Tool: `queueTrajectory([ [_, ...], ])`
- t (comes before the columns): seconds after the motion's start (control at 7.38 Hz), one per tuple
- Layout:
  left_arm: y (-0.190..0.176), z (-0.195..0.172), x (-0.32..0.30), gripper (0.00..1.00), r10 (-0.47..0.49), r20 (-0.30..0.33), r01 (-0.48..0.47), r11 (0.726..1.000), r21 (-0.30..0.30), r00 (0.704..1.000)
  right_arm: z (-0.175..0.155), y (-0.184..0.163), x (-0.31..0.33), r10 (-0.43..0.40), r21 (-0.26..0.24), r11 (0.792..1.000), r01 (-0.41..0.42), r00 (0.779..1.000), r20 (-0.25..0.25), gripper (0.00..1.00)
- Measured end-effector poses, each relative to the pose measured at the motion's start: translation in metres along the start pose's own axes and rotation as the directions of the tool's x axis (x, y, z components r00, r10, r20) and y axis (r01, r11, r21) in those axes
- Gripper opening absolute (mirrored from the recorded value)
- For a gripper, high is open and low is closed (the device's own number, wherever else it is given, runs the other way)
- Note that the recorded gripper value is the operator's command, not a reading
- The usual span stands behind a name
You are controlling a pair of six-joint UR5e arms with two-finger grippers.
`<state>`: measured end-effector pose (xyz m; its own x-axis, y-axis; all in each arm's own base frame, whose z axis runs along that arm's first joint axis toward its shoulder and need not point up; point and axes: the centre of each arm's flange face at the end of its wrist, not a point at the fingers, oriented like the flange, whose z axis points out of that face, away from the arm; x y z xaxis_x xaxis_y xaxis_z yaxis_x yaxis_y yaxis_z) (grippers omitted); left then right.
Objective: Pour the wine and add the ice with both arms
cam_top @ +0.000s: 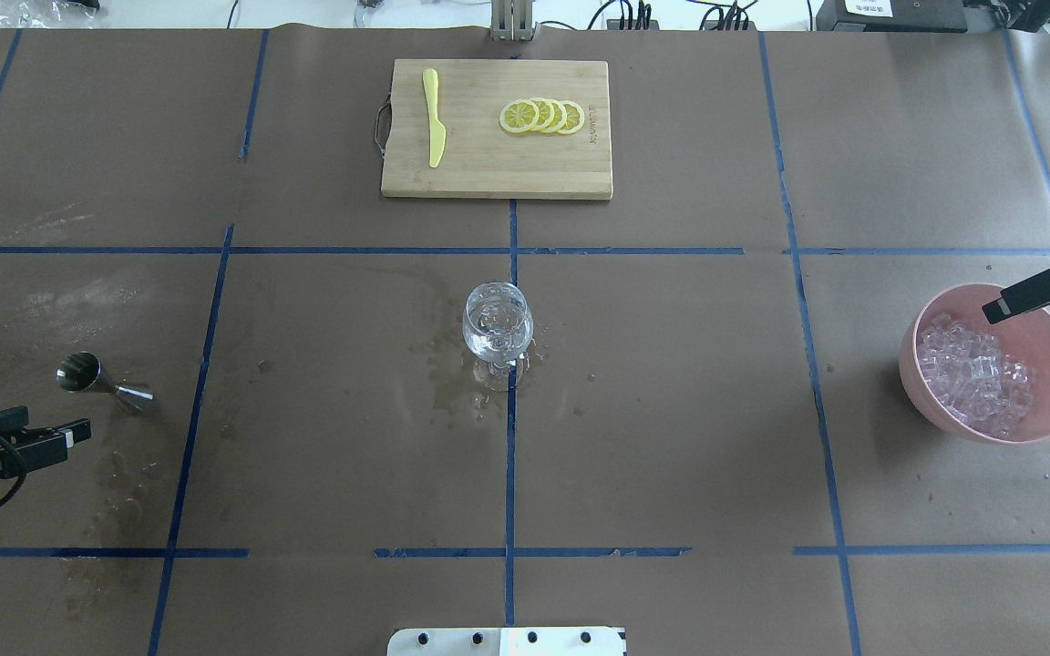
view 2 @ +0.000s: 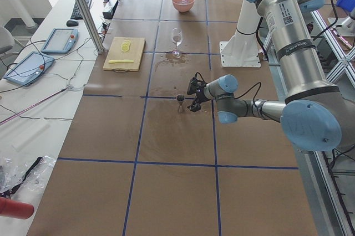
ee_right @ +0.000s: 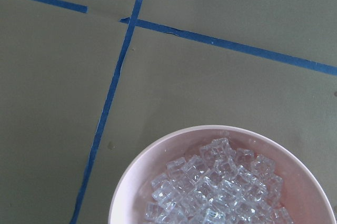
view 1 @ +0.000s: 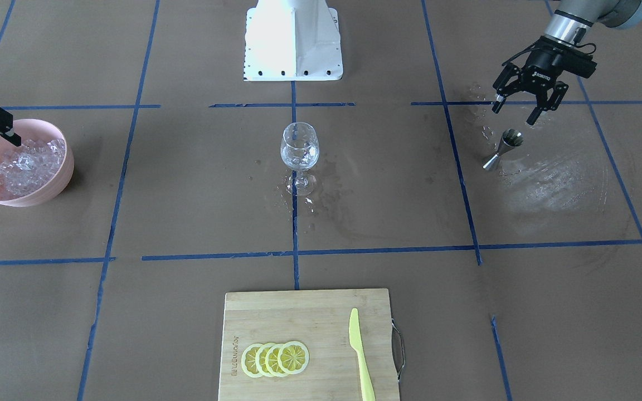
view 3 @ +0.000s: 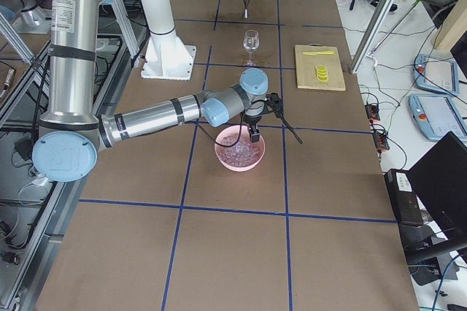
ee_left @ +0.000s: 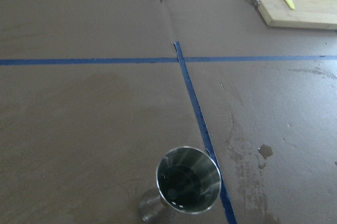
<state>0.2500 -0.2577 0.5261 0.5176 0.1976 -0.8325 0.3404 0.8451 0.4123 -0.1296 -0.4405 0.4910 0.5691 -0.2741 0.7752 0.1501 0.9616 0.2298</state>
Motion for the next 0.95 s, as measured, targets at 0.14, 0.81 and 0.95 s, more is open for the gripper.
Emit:
queueTrajectory([
  [0.14, 0.015, 0.008, 0.007, 0.99, -0.012, 0.030, 0.012, 1.000, 0.007, 0.999, 0.001, 0.000, 0.000, -0.003, -0.001, 1.000, 0.003, 1.000, 0.000, 1.00],
  [0.81, 0.051, 0.040, 0.019, 0.98, -0.044, 0.150, -0.003, 0.954, 0.301, 0.988, 0.003, 0.000, 0.000, -0.012, -0.005, 1.000, 0.012, 1.000, -0.002, 1.00],
  [0.95, 0.056, 0.047, 0.019, 0.98, -0.042, 0.159, -0.015, 0.941, 0.338, 0.986, 0.003, 0.000, 0.000, -0.012, -0.006, 1.000, 0.012, 1.000, -0.002, 1.00],
])
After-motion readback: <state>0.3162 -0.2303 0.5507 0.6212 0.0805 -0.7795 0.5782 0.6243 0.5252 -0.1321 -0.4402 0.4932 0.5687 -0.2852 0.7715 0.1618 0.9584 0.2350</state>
